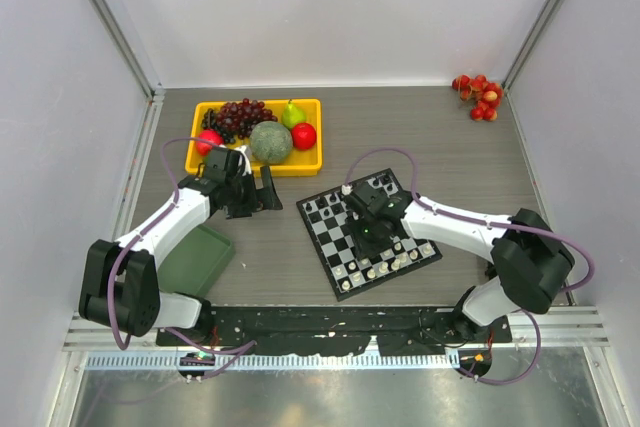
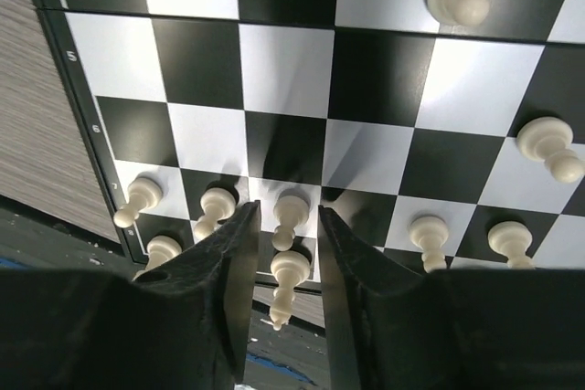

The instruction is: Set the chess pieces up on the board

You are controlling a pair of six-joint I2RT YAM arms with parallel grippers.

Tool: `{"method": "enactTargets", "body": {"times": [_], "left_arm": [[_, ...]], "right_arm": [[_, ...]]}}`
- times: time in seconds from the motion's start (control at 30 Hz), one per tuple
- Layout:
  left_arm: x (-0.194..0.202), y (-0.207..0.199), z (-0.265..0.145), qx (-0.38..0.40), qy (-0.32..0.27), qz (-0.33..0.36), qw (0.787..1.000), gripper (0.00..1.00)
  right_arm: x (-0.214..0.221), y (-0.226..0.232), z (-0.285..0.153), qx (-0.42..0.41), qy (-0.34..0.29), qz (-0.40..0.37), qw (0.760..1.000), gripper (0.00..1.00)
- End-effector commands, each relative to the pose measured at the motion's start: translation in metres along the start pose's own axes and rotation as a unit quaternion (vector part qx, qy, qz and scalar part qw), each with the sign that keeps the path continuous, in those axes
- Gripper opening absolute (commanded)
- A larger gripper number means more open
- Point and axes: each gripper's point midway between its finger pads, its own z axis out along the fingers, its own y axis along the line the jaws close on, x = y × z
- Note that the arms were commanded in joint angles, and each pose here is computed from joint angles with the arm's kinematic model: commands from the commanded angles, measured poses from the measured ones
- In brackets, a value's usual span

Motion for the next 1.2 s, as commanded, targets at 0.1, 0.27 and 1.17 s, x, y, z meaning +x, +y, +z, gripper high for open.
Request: {"method": "enactTargets", "body": {"times": [0.1,0.27,1.17], "left_arm": [[-0.009,-0.01,-0.003,0.019,-0.017,0.003,1.0,0.96],[-0.009,-0.01,-0.004,0.018,-0.018,0.004,1.0,0.96],[-0.008,-0.007,0.0,0.013,-0.012,0.006,1.0,0.96]], "right_arm": [[-0.052,0.008,-0.038,0.0,-0.087,-0.011,0.996,0.45],[-0.068,-0.028,-0.046,0.037,-0.113,0.027,0.993,0.47],[-0.061,-0.089,-0.005,0.088,-0.062,0.074,0.991,0.34]]}}
